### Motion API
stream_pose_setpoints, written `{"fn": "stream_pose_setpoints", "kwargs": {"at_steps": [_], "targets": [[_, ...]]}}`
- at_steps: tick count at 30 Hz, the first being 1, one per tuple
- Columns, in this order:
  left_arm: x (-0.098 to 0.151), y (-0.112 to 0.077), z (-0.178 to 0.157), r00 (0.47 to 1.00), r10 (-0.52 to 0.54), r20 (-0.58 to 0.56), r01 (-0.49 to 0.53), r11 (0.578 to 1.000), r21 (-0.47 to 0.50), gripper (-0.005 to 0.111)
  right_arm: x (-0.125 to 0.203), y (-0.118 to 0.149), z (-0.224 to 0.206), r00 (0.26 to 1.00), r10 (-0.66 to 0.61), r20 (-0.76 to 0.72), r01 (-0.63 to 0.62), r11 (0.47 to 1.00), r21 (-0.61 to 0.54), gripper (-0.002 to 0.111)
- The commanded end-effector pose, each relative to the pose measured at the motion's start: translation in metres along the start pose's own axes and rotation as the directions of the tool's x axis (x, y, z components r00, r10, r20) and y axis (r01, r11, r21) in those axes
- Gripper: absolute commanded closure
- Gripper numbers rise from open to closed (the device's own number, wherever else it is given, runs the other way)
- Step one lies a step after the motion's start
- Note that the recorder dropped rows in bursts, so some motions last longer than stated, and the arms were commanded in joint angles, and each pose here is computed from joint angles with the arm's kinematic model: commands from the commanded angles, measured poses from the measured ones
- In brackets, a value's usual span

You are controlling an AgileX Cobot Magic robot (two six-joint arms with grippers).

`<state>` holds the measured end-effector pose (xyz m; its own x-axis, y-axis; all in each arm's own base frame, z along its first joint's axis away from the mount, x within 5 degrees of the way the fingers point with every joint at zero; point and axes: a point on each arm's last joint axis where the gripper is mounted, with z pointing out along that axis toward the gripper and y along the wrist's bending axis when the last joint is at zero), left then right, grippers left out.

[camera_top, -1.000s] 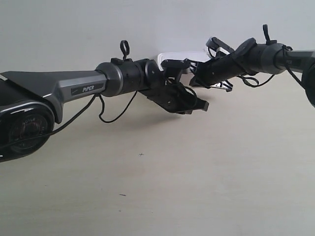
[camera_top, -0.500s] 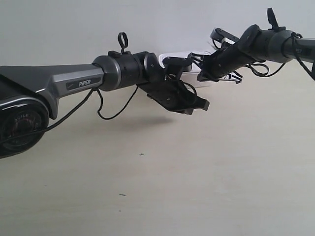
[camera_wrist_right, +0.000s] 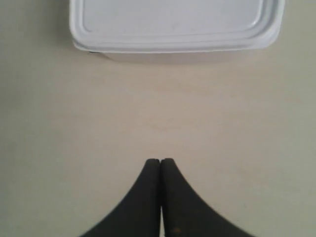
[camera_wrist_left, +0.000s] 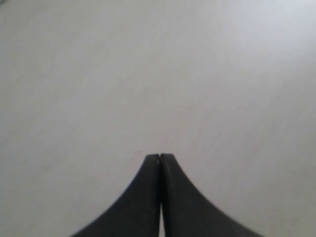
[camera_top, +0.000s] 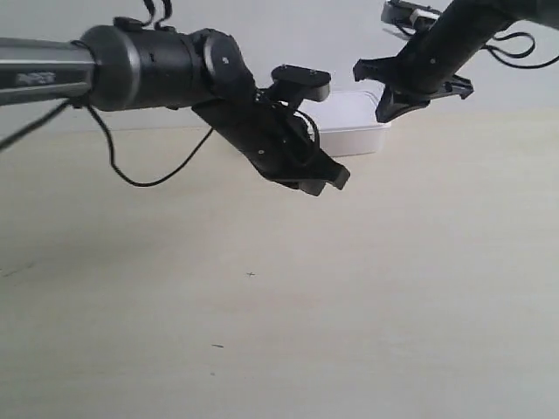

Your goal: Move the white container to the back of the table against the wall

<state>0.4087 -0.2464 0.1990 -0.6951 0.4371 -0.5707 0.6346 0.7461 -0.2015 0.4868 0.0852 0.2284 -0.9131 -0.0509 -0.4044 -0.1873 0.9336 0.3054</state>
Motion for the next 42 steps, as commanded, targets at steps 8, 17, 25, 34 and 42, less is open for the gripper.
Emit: {"fn": "stream_pose_setpoints", "kwargs": {"at_steps": [8,17,25,34,42], "targets": [[0.111,-0.053,-0.203,0.906,0.089,0.413,-0.017,0.985,-0.173,0.107,0.140,0.024,-0.171,0.961,-0.065,0.270,0.060,0.998,0.025,0.108],[0.226,-0.077,-0.270,0.743,0.066,0.666,0.057,0.985,-0.161,0.107,0.314,0.052,-0.245,0.783,-0.161,0.601,0.137,0.987,0.087,0.108],[0.261,-0.059,-0.268,0.524,0.178,0.833,0.171,0.936,-0.308,0.107,0.346,0.036,-0.227,0.629,-0.158,0.761,0.071,0.987,0.146,0.108],[0.260,-0.053,-0.257,0.547,0.212,0.810,0.170,0.919,-0.355,0.107,0.339,0.025,-0.209,0.638,-0.128,0.759,0.015,0.988,0.155,0.108],[0.262,-0.053,-0.254,0.569,0.203,0.797,0.159,0.924,-0.349,0.107,0.339,0.025,-0.209,0.638,-0.127,0.759,0.014,0.988,0.153,0.108]]}}
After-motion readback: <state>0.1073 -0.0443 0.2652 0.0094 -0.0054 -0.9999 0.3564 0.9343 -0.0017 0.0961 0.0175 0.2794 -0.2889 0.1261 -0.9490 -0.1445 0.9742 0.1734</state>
